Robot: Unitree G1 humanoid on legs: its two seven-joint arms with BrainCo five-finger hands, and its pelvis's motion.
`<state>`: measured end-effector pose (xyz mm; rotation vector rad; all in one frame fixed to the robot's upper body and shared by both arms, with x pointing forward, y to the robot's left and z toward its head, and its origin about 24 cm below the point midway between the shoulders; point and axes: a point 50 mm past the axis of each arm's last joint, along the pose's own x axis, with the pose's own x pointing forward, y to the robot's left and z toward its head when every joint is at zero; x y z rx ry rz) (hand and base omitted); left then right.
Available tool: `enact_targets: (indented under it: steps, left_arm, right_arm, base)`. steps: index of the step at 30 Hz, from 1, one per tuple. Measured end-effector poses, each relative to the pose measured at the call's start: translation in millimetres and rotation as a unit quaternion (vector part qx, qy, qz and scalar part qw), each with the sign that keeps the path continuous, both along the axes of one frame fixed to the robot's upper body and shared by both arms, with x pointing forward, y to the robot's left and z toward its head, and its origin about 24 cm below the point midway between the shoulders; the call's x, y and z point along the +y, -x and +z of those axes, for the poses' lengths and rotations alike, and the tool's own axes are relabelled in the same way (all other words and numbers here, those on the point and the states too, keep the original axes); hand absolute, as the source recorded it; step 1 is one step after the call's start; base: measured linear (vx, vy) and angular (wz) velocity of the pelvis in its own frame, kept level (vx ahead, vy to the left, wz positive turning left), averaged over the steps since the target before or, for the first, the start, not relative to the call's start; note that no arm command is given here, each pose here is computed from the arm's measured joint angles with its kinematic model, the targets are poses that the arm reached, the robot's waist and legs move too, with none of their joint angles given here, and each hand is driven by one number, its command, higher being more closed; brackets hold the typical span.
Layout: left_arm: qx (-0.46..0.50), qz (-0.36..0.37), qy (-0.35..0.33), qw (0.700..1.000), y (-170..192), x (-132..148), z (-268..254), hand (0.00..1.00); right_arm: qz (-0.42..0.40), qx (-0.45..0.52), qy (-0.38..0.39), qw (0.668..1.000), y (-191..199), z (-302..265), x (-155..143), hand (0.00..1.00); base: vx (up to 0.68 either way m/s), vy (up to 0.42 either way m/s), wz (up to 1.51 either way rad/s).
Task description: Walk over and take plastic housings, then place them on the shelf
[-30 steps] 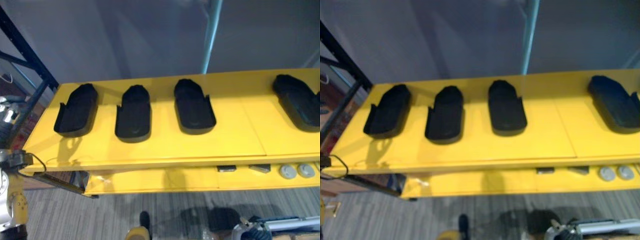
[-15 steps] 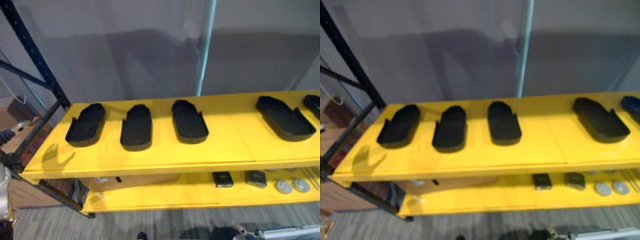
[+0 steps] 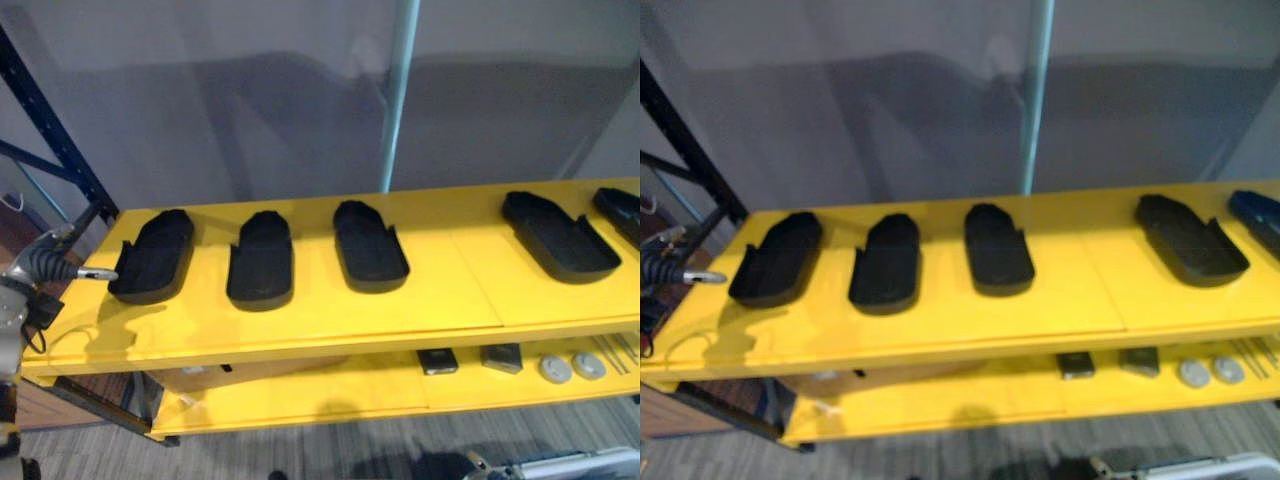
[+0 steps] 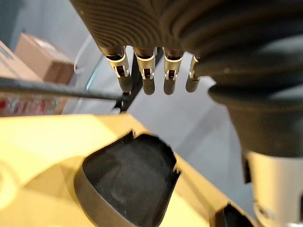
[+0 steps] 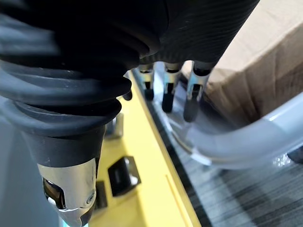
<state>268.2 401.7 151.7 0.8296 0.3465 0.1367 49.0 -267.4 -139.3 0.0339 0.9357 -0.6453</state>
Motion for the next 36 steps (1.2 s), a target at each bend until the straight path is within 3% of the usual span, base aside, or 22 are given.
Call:
enact_targets:
  steps: [14,36]
  left_arm:
    - [0.165,-0.081,-0.015,0.983,2.6,-5.9,-22.6,0.0]
    - [0.225,-0.079,-0.039,0.97,9.1,0.9,-31.5,0.0]
  right_arm:
    - [0.017,-0.001,-0.008,1.0,-5.3,-0.9,-1.2,0.0]
    - [0.023,0.009,-0.022,0.999,-4.4,-5.1,3.2,0.0]
  base:
    - [0.02,-0.003,-0.02]
    - [0.01,0.01,-0.01]
